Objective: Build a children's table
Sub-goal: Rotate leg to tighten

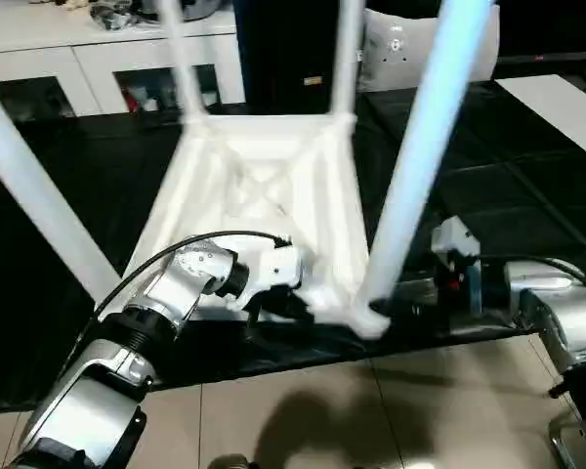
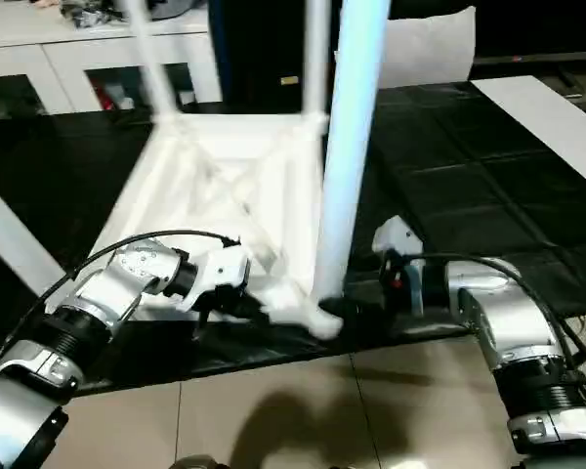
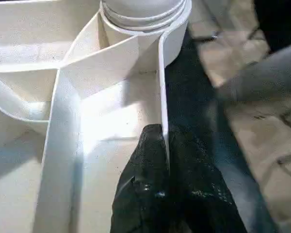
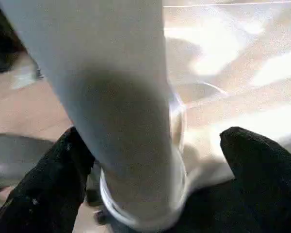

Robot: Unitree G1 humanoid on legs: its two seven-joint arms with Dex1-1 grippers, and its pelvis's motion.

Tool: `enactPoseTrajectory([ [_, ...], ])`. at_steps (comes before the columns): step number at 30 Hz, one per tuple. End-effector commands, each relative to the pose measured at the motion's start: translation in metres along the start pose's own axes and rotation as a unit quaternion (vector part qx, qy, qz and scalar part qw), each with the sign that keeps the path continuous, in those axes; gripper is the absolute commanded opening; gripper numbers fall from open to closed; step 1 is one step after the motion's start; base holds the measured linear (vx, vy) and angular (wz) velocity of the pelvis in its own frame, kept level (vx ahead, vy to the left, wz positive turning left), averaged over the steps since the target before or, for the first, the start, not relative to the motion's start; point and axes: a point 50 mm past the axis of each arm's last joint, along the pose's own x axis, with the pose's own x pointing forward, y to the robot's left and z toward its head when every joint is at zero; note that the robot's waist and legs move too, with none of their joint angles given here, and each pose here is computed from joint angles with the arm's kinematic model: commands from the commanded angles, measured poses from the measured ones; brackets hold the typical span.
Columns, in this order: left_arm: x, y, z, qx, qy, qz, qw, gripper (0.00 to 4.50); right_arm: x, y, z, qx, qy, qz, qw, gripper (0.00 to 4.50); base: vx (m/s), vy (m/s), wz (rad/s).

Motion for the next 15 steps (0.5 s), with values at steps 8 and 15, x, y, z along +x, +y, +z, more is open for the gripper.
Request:
enactPoseTrajectory([
  [8,0.006,-0.008,0.004,0.042,0.021,-0.075,0.996,0.00,0.005,0.010,0.001,0.003,0.010,0.084,0.996,3.65,0.000,0.000,0.00],
  [15,0.007,-0.010,0.002,0.036,0.016,-0.074,0.996,0.00,0.007,0.014,-0.001,0.015,0.000,0.100,0.995,3.23,0.000,0.000,0.00],
])
